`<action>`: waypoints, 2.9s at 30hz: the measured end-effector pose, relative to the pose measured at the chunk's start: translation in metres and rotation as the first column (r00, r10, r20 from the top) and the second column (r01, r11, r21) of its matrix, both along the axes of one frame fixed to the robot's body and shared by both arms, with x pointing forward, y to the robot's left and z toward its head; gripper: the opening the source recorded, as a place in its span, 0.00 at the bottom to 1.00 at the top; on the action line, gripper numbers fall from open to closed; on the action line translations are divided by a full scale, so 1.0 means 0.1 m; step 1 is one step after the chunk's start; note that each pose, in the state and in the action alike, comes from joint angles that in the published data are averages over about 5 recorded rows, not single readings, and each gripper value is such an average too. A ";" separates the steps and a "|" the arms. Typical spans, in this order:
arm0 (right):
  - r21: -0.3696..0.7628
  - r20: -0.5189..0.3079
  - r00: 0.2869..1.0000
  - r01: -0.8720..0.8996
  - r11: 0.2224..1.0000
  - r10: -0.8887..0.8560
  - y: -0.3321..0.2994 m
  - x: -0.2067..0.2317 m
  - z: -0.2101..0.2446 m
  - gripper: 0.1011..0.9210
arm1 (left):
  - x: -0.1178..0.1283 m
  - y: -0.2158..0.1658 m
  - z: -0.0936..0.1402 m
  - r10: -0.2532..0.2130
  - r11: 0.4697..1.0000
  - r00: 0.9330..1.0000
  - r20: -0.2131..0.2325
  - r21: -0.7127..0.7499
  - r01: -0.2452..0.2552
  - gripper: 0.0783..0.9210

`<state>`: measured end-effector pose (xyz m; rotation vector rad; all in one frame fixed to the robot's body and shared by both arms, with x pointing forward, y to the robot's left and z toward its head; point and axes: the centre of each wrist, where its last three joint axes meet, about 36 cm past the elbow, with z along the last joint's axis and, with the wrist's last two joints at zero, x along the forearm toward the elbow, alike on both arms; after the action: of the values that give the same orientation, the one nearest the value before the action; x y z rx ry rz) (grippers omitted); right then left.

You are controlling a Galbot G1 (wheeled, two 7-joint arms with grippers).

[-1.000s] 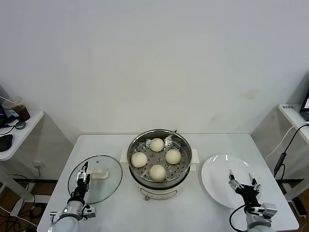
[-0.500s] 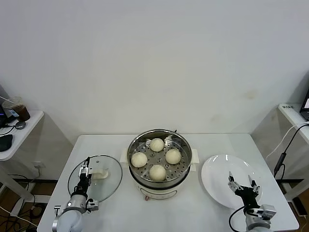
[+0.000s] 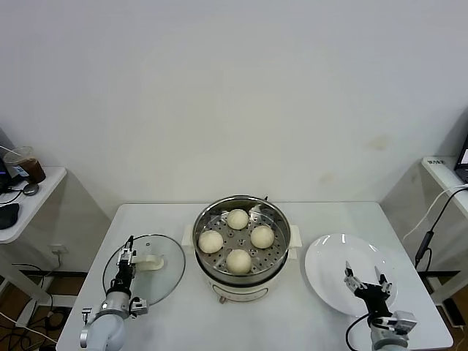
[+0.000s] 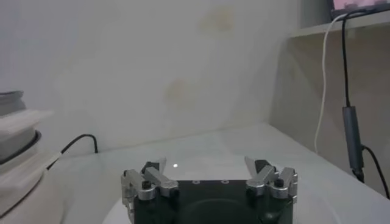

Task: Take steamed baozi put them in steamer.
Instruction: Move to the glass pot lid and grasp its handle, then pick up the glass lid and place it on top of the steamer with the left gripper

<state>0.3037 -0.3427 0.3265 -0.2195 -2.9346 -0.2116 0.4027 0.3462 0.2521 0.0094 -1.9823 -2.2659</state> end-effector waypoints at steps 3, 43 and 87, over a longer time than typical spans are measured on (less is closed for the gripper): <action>-0.001 0.000 1.000 -0.001 1.000 0.001 0.00 0.00 0.00 0.88 | -0.01 0.01 -0.01 0.001 1.000 1.000 -0.002 -0.005 -0.001 0.65; 0.007 0.021 1.000 -0.022 1.000 0.021 -0.02 0.10 0.16 0.88 | -0.05 -0.75 1.26 0.406 0.913 0.906 0.119 -0.102 -0.396 0.11; 0.019 0.004 1.000 0.010 1.000 -0.010 -0.04 0.10 0.06 0.88 | 0.02 -3.35 2.15 -0.049 0.965 0.996 0.071 -0.252 0.065 0.11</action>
<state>0.3136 -0.3463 0.3322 -0.2312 -2.9343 -0.2415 0.4048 0.0112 0.4674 -0.0008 -2.3211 -2.0491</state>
